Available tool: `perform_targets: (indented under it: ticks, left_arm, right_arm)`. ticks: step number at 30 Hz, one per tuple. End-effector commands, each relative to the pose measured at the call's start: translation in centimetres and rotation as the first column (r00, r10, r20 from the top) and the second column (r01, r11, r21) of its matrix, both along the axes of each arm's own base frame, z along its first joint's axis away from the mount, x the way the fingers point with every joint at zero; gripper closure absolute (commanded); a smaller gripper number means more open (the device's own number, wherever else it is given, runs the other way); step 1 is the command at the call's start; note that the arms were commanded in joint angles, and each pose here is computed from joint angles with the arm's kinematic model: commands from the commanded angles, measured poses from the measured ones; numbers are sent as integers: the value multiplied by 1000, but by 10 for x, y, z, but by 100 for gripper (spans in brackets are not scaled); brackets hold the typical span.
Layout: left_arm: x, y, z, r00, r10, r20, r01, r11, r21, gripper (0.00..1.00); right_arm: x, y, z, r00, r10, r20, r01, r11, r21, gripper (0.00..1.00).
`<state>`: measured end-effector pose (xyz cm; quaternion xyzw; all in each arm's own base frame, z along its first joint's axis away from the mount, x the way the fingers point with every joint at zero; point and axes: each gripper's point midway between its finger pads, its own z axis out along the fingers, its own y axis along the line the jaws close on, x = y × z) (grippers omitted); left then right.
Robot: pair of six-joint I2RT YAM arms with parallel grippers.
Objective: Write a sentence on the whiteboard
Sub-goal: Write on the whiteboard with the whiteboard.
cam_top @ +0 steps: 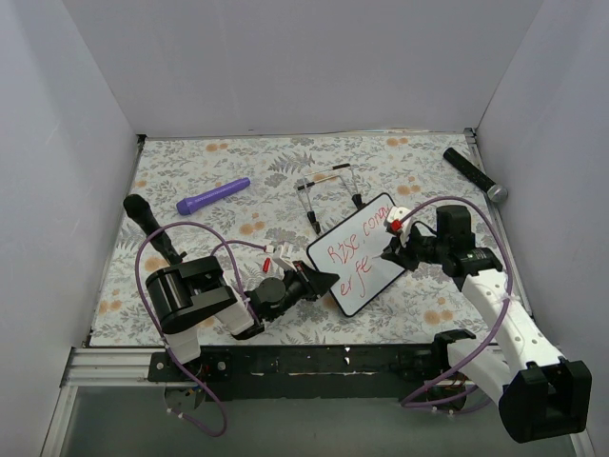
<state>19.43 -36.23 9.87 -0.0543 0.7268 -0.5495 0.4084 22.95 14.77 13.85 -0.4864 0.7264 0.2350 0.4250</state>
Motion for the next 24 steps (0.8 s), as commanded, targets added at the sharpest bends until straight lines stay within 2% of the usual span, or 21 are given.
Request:
perform_targets:
  ticks: [1, 16, 24]
  left_arm:
    - [-8, -1, 58, 989, -22, 144, 46, 985, -167, 100]
    - [-10, 1, 60, 989, -21, 148, 47, 983, -175, 100]
    - [-10, 2, 59, 989, -21, 145, 47, 983, -175, 100]
  right_arm:
    - [3, 4, 16, 997, 28, 70, -31, 998, 50, 99]
    - [9, 1, 11, 998, 12, 58, -15, 999, 49, 99]
    - [6, 1, 16, 995, 60, 78, -63, 997, 39, 99]
